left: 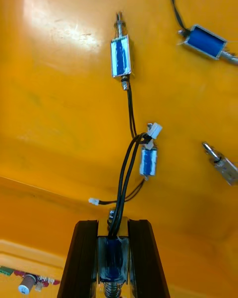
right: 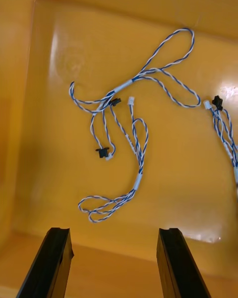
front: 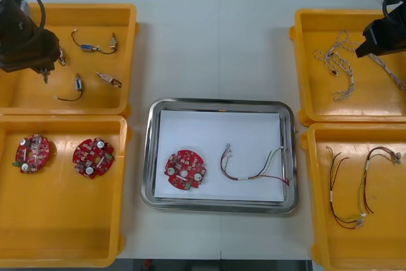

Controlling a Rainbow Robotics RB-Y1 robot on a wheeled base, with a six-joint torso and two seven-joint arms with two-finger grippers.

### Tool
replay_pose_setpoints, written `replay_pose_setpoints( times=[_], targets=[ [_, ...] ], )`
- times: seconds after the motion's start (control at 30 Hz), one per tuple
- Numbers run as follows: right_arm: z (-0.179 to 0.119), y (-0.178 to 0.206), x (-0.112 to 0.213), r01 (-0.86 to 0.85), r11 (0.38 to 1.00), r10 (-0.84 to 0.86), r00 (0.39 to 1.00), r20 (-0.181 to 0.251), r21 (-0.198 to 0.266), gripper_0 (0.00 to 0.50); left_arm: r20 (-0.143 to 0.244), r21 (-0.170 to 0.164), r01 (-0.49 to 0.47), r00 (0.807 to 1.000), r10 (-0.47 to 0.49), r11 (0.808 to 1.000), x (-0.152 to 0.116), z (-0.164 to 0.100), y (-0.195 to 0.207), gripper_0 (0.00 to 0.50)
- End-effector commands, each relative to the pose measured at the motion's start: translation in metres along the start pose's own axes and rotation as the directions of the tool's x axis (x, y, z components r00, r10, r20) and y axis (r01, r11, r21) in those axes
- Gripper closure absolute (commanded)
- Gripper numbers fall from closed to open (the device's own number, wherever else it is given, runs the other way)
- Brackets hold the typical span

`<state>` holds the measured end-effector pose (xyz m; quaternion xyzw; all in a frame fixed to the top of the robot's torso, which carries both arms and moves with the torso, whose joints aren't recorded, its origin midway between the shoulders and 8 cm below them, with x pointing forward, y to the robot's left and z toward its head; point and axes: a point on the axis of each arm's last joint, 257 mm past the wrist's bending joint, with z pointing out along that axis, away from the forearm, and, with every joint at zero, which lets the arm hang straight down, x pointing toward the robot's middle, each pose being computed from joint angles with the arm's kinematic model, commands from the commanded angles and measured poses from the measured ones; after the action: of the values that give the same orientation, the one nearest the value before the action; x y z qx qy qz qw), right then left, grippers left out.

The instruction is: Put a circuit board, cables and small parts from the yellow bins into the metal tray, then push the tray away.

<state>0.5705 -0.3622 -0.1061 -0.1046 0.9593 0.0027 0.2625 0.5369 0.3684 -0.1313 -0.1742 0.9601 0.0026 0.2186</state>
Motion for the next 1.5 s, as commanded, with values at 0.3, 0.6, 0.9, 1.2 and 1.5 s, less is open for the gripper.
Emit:
replay_pose_setpoints(
  times=[0.3,0.6,0.9,1.2,1.5],
  targets=[
    [0.004,-0.031,-0.028,-0.014,0.996,0.009,0.998,0.057,0.086,0.000,0.044,0.032,-0.137,0.990,0.135,0.990,0.001,-0.050,-0.002,0.500],
    [0.018,-0.031,-0.019,-0.171,0.982,0.168,0.985,0.040,0.076,0.000,0.052,0.048,-0.140,0.989,0.137,0.989,0.000,-0.056,-0.004,0.500],
    [0.039,-0.031,-0.016,-0.258,0.963,0.255,0.966,0.045,0.080,0.000,0.051,0.049,-0.142,0.989,0.139,0.989,0.001,-0.055,-0.005,0.500],
    [0.057,-0.024,-0.019,-0.247,0.964,0.243,0.968,0.057,0.096,0.000,0.071,0.043,-0.139,0.988,0.135,0.989,-0.002,-0.042,0.001,0.500],
    [0.078,-0.017,-0.010,-0.267,0.961,0.264,0.964,0.037,0.079,0.000,0.067,0.050,-0.131,0.990,0.128,0.990,-0.007,-0.022,0.004,0.500]
  ],
)
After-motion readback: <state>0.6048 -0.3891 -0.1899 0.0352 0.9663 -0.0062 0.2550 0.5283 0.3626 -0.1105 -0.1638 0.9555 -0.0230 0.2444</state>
